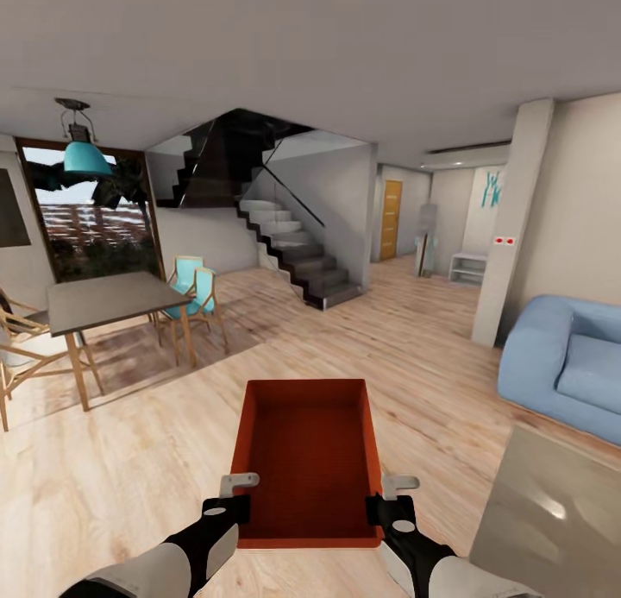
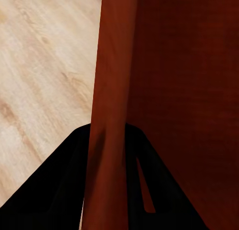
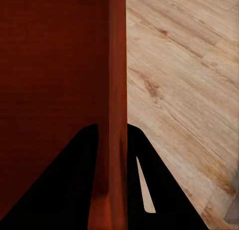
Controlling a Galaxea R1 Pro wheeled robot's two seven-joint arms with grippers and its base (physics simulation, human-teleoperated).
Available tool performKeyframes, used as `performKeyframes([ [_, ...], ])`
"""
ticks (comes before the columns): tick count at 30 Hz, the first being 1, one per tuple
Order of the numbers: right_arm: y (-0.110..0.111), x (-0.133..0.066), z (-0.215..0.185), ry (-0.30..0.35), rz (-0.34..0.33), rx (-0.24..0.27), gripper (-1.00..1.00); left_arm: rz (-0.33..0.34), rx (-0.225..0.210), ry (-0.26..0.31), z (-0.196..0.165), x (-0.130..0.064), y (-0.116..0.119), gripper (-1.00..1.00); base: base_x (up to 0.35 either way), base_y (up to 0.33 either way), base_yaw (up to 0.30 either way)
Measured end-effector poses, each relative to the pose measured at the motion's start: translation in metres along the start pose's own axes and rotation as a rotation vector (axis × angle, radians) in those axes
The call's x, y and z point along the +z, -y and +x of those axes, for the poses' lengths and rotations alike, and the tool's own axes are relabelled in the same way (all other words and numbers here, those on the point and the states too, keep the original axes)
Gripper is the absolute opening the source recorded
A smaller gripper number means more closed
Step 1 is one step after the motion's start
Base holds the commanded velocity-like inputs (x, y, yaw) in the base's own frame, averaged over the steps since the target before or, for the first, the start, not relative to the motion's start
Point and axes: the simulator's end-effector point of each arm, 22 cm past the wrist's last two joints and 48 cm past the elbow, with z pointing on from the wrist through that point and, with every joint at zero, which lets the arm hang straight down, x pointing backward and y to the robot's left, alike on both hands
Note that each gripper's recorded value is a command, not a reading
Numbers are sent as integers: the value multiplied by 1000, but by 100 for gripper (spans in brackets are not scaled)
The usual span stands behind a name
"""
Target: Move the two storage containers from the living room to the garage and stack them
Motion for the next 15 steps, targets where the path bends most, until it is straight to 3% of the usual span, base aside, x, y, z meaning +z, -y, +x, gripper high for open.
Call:
performKeyframes([
  [15, 0, 0, 0, -1, 0, 1, -100, 0, 1, 0, 0, 0, 0, -100, 321, 98, 0],
])
